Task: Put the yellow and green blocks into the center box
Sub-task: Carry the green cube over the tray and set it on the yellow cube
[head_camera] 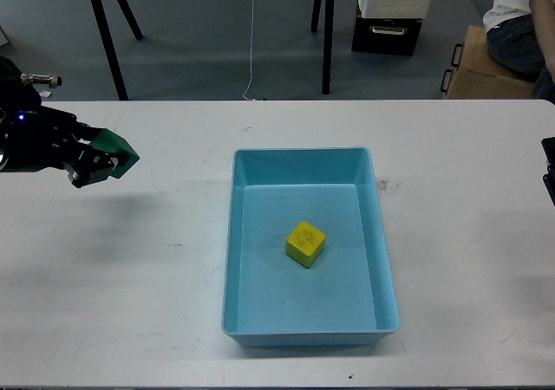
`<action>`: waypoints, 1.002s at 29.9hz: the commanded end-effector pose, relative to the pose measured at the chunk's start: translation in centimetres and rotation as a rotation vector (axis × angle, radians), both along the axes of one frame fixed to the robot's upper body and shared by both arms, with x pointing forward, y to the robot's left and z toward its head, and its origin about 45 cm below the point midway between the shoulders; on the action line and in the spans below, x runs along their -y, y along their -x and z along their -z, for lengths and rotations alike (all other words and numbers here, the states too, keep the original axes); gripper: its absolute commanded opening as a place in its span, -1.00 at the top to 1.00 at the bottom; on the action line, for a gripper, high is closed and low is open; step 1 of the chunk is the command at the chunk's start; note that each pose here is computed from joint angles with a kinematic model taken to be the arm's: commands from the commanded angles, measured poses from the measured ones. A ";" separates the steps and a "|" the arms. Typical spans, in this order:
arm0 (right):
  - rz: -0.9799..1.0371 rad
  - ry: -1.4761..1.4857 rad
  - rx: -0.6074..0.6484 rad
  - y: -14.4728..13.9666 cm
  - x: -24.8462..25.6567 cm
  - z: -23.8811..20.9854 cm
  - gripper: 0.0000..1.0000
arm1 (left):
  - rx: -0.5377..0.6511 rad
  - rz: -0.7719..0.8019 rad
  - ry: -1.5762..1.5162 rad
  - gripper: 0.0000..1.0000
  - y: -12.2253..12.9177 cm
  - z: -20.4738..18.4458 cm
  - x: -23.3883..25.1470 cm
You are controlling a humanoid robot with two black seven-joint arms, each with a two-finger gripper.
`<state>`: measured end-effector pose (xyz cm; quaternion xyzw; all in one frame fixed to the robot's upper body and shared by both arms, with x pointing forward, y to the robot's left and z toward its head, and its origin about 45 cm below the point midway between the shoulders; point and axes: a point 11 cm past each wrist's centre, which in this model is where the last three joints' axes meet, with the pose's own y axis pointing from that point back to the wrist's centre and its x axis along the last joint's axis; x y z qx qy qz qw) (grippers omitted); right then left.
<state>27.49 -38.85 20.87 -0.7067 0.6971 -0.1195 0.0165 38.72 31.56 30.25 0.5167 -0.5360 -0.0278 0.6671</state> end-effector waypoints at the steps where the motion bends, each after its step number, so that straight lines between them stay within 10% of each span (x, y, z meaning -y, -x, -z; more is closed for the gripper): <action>1: 0.049 -0.027 -0.035 1.0 1.4 1.0 -0.96 | 0.032 0.124 -0.005 0.76 0.6 -4.1 4.8; 16: 0.196 -0.014 -0.149 3.1 6.3 4.7 -0.96 | 0.066 0.640 0.079 0.73 4.2 -5.2 25.9; 30: 0.216 -0.049 -0.144 3.2 6.6 4.6 -0.96 | -0.043 0.626 -0.134 0.68 3.0 4.8 26.7</action>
